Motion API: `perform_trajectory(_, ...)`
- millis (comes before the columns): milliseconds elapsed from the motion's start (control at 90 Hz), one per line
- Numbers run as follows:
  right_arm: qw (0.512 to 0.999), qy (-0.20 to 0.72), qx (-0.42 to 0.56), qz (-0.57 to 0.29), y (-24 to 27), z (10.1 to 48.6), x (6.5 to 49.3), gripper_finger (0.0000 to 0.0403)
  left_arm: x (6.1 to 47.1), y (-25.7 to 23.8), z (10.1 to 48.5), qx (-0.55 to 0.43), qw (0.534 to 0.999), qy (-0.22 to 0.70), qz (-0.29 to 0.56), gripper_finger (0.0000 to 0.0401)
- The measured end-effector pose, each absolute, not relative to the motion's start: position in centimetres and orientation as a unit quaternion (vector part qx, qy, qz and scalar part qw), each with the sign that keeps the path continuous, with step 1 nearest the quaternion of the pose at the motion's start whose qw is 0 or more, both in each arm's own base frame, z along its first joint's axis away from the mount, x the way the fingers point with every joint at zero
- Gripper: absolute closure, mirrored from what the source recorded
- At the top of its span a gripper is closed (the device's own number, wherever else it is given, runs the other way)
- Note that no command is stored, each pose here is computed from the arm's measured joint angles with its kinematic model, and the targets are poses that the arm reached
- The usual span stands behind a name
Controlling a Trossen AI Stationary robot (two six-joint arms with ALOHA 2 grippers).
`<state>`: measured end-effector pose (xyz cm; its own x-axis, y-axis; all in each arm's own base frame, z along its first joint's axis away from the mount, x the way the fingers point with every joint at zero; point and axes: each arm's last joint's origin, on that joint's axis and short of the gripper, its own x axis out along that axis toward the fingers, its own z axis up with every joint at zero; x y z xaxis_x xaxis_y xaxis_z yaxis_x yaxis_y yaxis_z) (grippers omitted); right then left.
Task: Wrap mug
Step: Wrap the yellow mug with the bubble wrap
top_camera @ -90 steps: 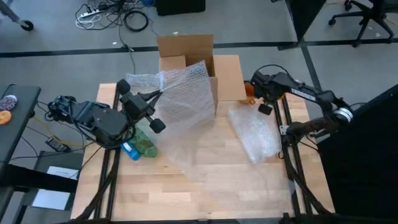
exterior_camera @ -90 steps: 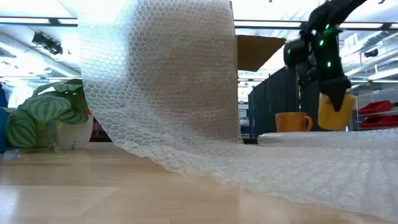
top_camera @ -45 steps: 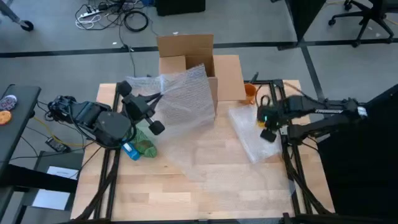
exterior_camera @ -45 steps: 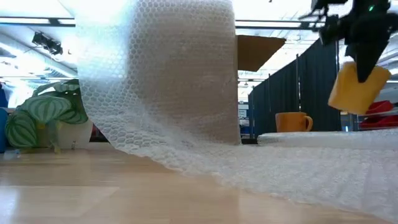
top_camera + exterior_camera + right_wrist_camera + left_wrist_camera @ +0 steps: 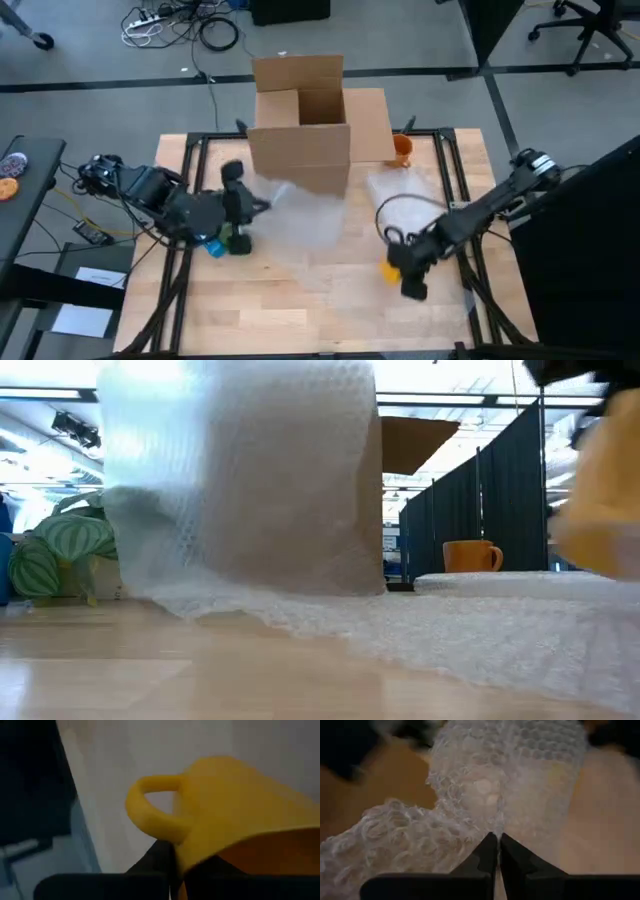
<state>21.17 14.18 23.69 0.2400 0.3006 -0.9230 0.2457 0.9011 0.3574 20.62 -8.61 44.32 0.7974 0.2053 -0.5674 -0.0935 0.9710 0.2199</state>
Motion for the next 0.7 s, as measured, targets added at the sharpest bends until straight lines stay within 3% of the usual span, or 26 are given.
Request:
perform_trajectory(156, 0.712, 0.670, 0.207, 0.004, 16.3, 23.1, 21.6, 0.0403, 20.0, -8.6, 43.0, 0.076, 0.924, 0.366, 0.076, 0.0391)
perform_trajectory(300, 0.673, 0.711, 0.205, -0.026, 17.2, 22.4, 21.5, 0.0403, 19.1, -7.7, 42.5, 0.124, 0.900, 0.384, 0.166, 0.0363)
perform_trajectory(511, 0.665, 0.717, 0.207, -0.044, 17.8, 22.2, 20.9, 0.0403, 17.8, -6.2, 42.5, 0.199, 0.857, 0.336, 0.337, 0.0306)
perform_trajectory(700, 0.664, 0.718, 0.200, -0.049, 18.0, 22.2, 20.6, 0.0403, 17.3, -5.7, 43.8, 0.189, 0.863, 0.301, 0.359, 0.0280)
